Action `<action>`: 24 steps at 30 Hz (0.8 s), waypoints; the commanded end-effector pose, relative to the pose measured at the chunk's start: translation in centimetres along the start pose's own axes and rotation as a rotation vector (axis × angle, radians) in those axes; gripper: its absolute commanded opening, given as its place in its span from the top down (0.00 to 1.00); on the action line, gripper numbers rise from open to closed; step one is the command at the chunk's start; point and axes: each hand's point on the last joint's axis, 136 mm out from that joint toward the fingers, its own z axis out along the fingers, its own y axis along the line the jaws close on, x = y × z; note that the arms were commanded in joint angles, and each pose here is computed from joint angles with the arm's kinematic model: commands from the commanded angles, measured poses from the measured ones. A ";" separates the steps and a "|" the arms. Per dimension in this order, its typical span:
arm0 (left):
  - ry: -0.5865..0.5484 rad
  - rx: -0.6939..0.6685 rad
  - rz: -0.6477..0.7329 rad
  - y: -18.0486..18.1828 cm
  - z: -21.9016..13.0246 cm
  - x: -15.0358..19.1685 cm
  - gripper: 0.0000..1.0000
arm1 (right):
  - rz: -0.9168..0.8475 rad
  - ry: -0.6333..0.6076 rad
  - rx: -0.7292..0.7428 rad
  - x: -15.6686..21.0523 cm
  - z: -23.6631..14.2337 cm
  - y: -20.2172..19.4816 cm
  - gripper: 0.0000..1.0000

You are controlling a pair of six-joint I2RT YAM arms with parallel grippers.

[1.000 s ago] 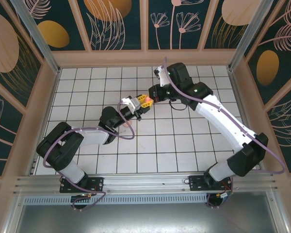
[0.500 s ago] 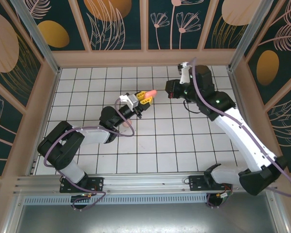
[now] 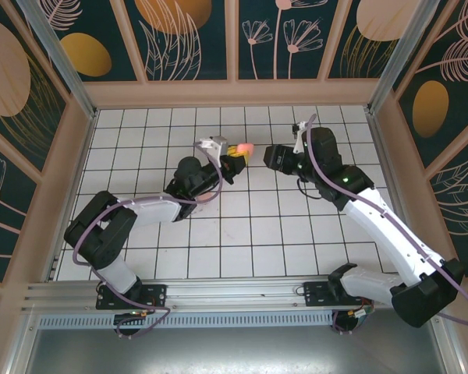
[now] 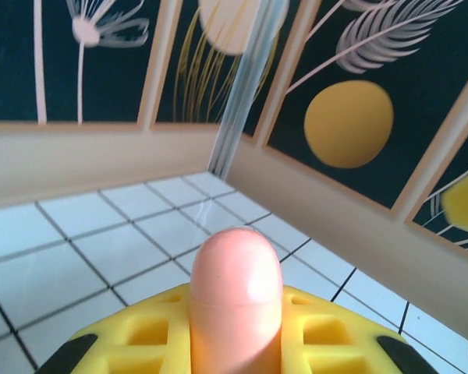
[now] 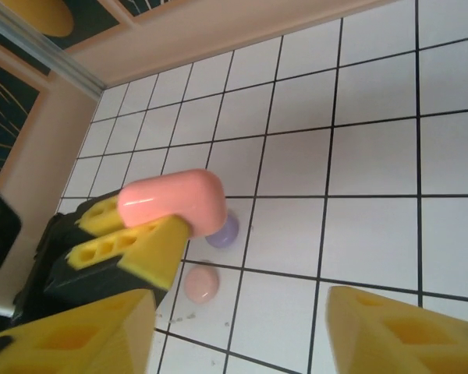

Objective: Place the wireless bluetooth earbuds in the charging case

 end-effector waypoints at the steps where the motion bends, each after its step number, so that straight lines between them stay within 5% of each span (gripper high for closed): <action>1: 0.143 -0.105 -0.132 2.4 0.7 3.3 1.00 | 0.023 -0.086 0.011 -1.7 -1.1 -0.7 0.34; 10: 0.355 -0.222 -0.312 5.5 2.3 10.6 1.00 | 0.038 -0.093 0.058 -1.3 -1.3 -2.1 0.30; 24: 0.482 -0.373 -0.441 8.4 3.5 15.2 1.00 | 0.055 -0.083 0.073 -0.6 -1.9 -2.8 0.30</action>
